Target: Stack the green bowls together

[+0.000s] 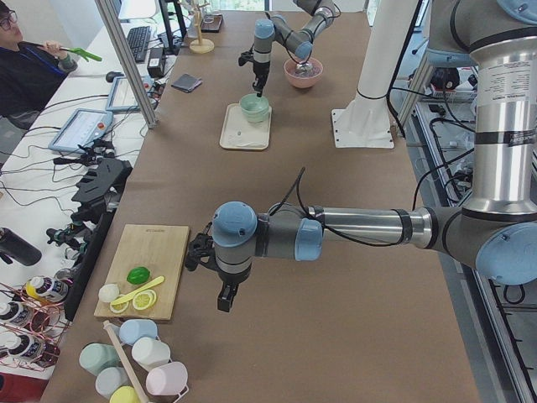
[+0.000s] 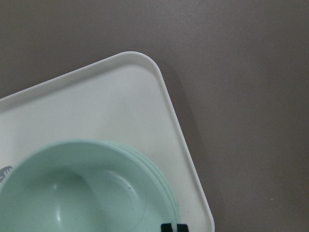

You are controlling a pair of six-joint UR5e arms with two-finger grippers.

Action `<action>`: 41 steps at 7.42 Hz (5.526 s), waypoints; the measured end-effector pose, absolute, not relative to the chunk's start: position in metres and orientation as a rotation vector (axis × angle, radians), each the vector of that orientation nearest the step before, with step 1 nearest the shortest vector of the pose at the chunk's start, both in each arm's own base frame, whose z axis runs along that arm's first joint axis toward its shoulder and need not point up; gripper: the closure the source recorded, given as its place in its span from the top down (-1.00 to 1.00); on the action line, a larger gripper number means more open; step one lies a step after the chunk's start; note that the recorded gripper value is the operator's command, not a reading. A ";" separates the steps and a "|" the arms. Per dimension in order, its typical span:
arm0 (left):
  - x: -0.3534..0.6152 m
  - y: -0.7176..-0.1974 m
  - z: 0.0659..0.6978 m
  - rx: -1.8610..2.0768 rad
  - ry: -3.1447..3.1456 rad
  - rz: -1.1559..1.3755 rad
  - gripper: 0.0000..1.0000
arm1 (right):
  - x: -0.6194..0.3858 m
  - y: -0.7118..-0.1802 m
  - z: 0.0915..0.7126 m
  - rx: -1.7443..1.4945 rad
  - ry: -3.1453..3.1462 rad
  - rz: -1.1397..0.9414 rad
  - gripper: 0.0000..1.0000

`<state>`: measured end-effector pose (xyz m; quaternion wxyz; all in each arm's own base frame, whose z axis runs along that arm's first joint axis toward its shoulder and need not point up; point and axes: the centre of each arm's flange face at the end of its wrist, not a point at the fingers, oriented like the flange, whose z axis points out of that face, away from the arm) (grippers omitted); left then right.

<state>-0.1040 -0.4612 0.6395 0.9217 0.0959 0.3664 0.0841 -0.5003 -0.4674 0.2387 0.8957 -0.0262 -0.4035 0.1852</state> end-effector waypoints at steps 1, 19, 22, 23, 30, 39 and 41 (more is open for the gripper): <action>-0.104 -0.461 0.639 0.197 0.753 0.173 0.96 | -0.499 -0.467 0.239 -0.056 -0.837 0.384 -1.00; -0.104 -0.461 0.639 0.197 0.754 0.173 0.96 | -0.496 -0.465 0.237 -0.050 -0.837 0.362 1.00; -0.104 -0.461 0.639 0.197 0.754 0.172 0.96 | -0.488 -0.470 0.232 -0.032 -0.849 0.346 1.00; -0.104 -0.461 0.639 0.197 0.755 0.172 0.96 | -0.480 -0.478 0.231 -0.023 -0.852 0.342 1.00; -0.103 -0.461 0.634 0.165 0.781 0.077 0.96 | -0.272 -0.574 0.382 0.039 -0.761 0.029 1.00; -0.098 -0.441 0.629 0.160 0.815 -0.019 0.96 | 0.025 -0.459 0.609 0.007 -0.663 0.013 1.00; -0.096 -0.421 0.651 0.177 0.813 -0.012 0.96 | 0.031 -0.450 0.602 0.003 -0.654 0.024 1.00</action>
